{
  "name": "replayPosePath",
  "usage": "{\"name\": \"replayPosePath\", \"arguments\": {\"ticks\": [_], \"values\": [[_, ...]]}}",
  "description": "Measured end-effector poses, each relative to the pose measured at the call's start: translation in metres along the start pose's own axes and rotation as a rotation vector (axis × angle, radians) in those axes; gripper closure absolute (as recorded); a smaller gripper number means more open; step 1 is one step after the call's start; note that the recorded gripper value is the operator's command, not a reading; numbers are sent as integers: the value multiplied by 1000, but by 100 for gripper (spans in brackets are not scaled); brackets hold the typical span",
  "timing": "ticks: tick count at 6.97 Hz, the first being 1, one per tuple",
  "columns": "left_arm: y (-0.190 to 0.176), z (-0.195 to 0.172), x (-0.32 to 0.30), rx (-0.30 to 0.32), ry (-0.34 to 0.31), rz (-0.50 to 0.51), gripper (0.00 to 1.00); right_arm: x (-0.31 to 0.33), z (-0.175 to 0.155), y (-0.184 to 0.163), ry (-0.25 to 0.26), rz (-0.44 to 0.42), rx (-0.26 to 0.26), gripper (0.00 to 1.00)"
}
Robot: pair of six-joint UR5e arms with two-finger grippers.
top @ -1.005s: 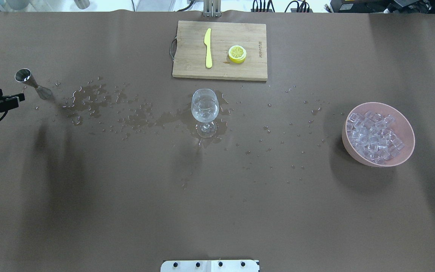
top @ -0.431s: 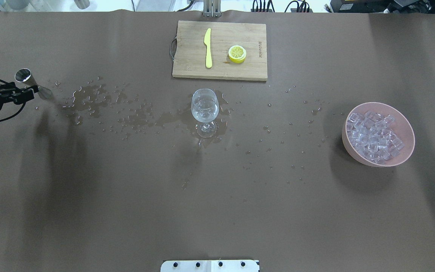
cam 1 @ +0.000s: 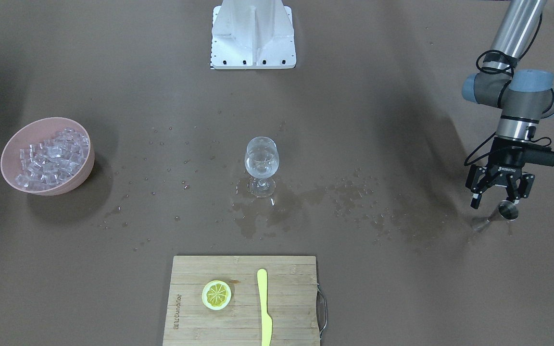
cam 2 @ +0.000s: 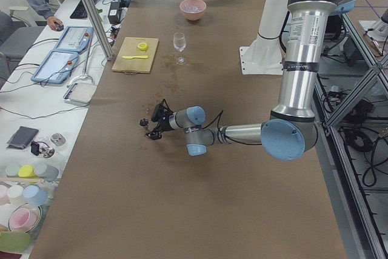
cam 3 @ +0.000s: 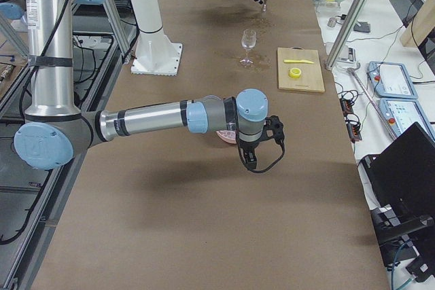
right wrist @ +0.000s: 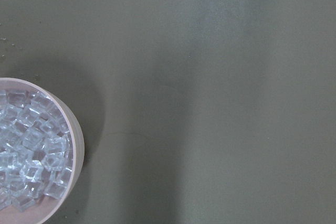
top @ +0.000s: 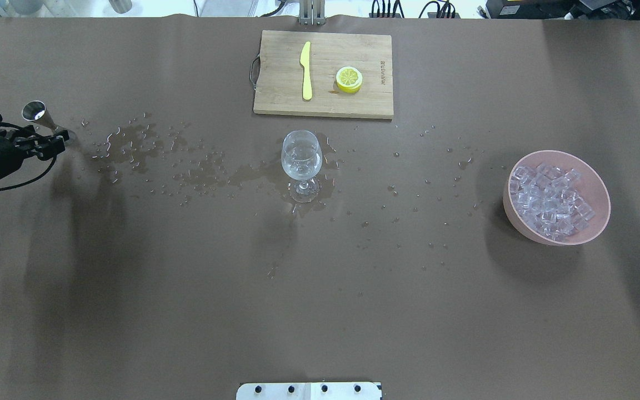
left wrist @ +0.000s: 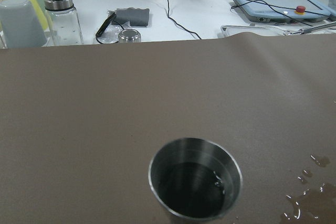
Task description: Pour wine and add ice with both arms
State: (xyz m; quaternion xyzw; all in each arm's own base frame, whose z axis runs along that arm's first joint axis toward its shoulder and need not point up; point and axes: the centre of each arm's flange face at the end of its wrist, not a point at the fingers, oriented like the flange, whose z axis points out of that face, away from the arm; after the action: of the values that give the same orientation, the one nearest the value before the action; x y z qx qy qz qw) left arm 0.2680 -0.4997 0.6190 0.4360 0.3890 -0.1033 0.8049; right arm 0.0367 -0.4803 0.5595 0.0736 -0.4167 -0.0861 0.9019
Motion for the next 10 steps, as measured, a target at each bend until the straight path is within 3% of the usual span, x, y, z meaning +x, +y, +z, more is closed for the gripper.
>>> {"name": "replayPosePath", "arguments": {"ticks": [3, 5, 8, 9, 10], "values": [[6, 14, -1, 39, -54, 5, 16, -1, -1, -2, 0, -3, 2, 0], [3, 16, -2, 68, -73, -24, 29, -3, -2, -4, 0, -7, 6, 0], [-4, 20, 4, 100, -79, -75, 33, -2, -2, -5, 0, -7, 5, 0], [-6, 22, 7, 109, -79, -86, 38, -3, -2, -5, 0, -7, 5, 0], [-7, 23, 8, 112, -80, -90, 57, -3, -2, -6, 0, -8, 5, 0]]}}
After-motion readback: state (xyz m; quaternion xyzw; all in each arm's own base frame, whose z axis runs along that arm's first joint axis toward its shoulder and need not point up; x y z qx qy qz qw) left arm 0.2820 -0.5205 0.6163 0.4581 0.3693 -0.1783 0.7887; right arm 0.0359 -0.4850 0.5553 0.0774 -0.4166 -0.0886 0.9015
